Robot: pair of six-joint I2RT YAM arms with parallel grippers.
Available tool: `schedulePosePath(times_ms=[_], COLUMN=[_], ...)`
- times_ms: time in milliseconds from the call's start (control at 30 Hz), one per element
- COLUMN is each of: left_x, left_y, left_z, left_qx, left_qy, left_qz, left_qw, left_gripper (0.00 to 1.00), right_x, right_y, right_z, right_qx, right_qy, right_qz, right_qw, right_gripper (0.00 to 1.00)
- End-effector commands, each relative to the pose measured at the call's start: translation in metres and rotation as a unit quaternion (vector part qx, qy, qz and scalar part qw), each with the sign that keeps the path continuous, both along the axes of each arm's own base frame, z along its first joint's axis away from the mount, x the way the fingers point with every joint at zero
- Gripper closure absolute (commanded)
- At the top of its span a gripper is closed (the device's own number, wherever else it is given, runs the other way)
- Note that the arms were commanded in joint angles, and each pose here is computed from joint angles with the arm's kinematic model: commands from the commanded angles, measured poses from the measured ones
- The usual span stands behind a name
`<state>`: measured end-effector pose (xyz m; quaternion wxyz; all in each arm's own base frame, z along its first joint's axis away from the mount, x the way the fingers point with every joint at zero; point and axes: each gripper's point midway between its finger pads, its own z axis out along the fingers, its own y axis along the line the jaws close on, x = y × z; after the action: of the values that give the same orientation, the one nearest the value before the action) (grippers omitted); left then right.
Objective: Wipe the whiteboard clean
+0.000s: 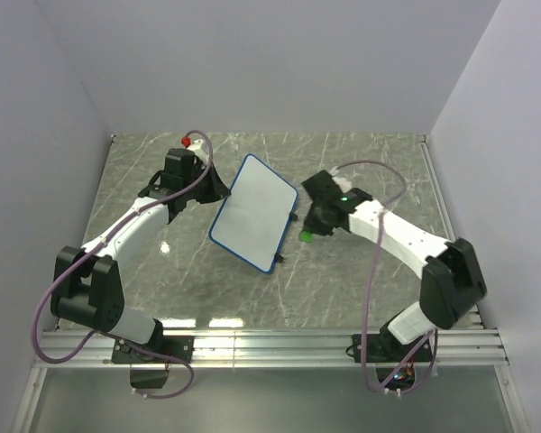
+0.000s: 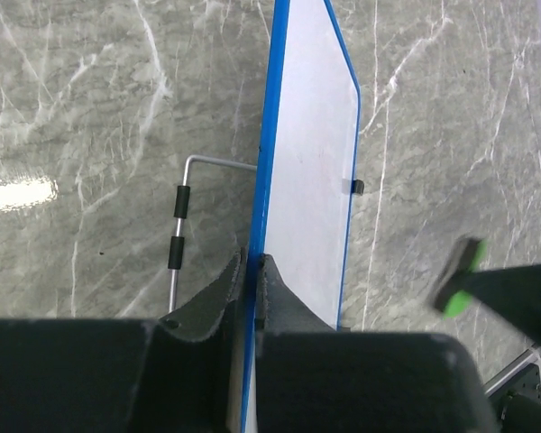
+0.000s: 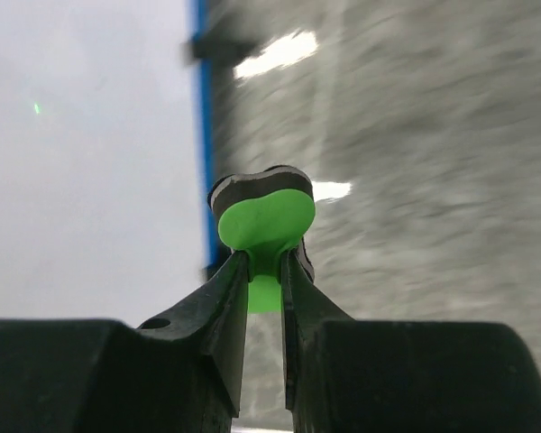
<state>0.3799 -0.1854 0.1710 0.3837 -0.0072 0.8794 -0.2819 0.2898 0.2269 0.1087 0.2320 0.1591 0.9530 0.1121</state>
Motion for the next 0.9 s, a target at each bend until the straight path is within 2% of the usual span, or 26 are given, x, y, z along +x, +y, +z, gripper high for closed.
schedulePosePath(times_ms=[0, 100, 167, 233, 267, 333, 367, 467, 667, 700, 767, 867], left_x=[-0.019, -0.022, -0.024, -0.025, -0.026, -0.027, -0.028, -0.030, -0.035, -0.035, -0.043, -0.053], left_y=[-0.004, -0.003, -0.003, -0.003, -0.002, -0.002, -0.001, -0.002, 0.003, 0.009, 0.019, 0.040], left_z=[-0.011, -0.011, -0.013, -0.013, -0.014, -0.008, -0.008, 0.005, 0.047, 0.050, 0.061, 0.066], left_qx=[0.007, 0.006, 0.005, 0.005, 0.006, 0.004, 0.007, 0.004, 0.008, 0.021, 0.044, 0.075], left_qy=[0.034, 0.033, 0.035, 0.036, 0.037, 0.032, 0.034, 0.026, -0.014, -0.017, -0.024, -0.035], left_qz=[-0.016, -0.016, -0.015, -0.017, -0.016, -0.016, -0.016, -0.021, -0.024, -0.014, -0.011, 0.024], left_qw=[0.999, 0.999, 0.999, 0.999, 0.999, 0.999, 0.999, 0.999, 1.000, 1.000, 0.999, 0.996], left_gripper=[0.91, 0.86, 0.78, 0.71, 0.64, 0.59, 0.53, 0.43, 0.26, 0.24, 0.20, 0.18], right_x=[0.006, 0.008, 0.010, 0.009, 0.015, 0.019, 0.024, 0.030, 0.037, 0.035, 0.031, 0.012], right_y=[-0.053, -0.080, -0.084, -0.085, -0.083, -0.078, -0.075, -0.072, -0.075, -0.076, -0.077, -0.069], right_z=[0.010, 0.000, -0.010, -0.023, -0.025, -0.031, -0.031, -0.023, 0.033, 0.053, 0.085, 0.109], right_qx=[-0.046, -0.060, -0.065, -0.075, -0.071, -0.065, -0.061, -0.058, -0.037, -0.027, 0.002, 0.046], right_qy=[-0.040, -0.034, -0.033, -0.024, -0.029, -0.028, -0.033, -0.040, -0.111, -0.139, -0.185, -0.215], right_qz=[-0.046, -0.069, -0.067, -0.061, -0.062, -0.059, -0.059, -0.061, -0.059, -0.052, -0.042, 0.002], right_qw=[0.997, 0.995, 0.995, 0.995, 0.995, 0.996, 0.996, 0.996, 0.991, 0.989, 0.982, 0.975], right_gripper=[1.00, 0.99, 0.67, 0.42, 0.27, 0.17, 0.16, 0.14, 0.12, 0.11, 0.01, 0.00])
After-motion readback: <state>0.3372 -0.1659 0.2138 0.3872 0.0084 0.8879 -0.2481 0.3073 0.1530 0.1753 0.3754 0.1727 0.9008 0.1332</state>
